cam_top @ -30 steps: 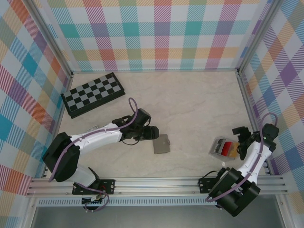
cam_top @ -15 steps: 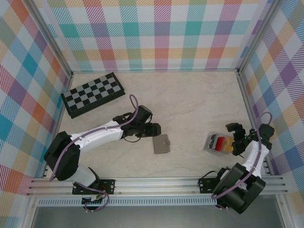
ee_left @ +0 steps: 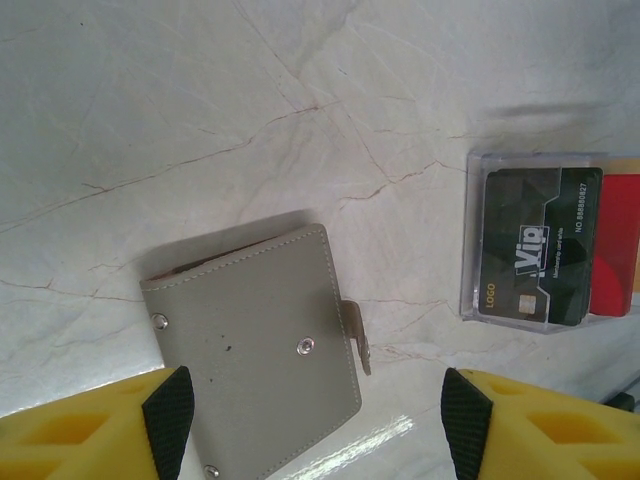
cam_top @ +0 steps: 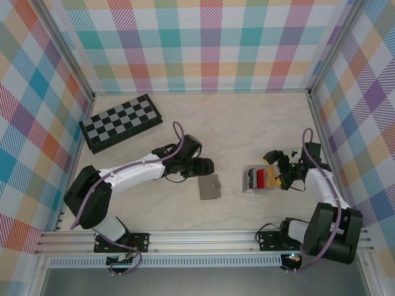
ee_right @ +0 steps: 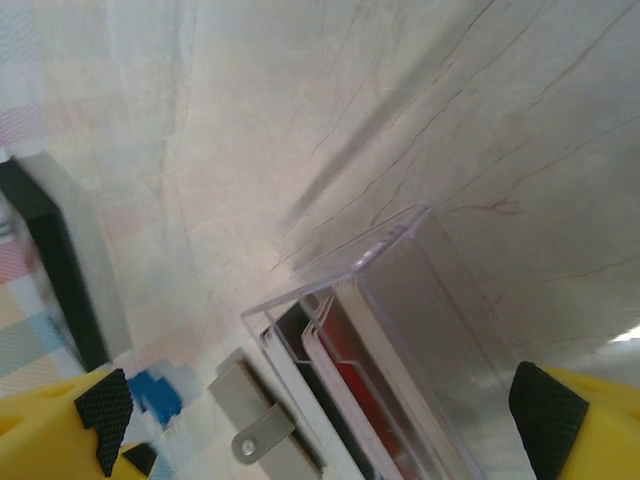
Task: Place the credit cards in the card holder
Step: Move the storage box to the center of the table.
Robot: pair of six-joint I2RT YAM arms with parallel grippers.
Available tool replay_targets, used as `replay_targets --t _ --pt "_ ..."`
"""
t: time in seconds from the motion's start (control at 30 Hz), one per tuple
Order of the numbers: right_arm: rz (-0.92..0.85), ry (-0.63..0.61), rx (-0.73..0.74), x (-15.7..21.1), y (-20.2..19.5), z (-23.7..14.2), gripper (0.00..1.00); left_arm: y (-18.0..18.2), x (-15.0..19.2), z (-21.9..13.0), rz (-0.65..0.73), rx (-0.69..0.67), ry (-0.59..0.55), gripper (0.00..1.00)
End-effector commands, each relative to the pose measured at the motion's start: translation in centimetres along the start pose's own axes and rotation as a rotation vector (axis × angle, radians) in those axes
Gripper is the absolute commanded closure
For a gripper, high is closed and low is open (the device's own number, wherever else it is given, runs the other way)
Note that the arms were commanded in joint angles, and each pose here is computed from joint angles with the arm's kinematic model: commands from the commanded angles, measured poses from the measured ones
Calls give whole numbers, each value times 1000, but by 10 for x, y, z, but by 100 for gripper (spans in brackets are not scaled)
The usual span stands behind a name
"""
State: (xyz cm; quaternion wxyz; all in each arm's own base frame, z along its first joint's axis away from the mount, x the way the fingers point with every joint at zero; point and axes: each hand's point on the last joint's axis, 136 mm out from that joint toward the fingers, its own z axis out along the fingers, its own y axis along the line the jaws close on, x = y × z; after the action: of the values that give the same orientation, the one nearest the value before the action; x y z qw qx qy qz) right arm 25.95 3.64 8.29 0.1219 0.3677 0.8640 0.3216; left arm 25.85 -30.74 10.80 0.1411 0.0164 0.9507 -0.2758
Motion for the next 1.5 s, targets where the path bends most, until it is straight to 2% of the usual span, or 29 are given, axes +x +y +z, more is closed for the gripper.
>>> replay_targets --t 0.0,0.13,0.33,0.8,0.97,1.17,1.37,1.47 --pt "1 -66 177 3 -29 -17 0 -14 -3 -5 -1 42 -2 32" --pt "30 -52 189 23 -43 -21 0 -16 -2 -7 -4 51 -2 32" --pt "74 44 13 48 -24 -9 0 -17 -2 -7 -7 55 0 32" --pt "86 112 -118 49 29 21 0 -16 -3 -8 -24 50 -6 32" --pt "-13 126 -100 43 53 39 0 -17 -6 -5 -43 48 -7 32" --pt "-184 122 7 19 63 54 0 -13 -7 -4 -51 26 -9 32" --pt "-330 192 -97 14 100 65 0 -7 -8 -5 -58 8 -14 32" --pt "-414 225 -85 9 108 71 1 -3 -9 -5 -70 -3 -20 32"
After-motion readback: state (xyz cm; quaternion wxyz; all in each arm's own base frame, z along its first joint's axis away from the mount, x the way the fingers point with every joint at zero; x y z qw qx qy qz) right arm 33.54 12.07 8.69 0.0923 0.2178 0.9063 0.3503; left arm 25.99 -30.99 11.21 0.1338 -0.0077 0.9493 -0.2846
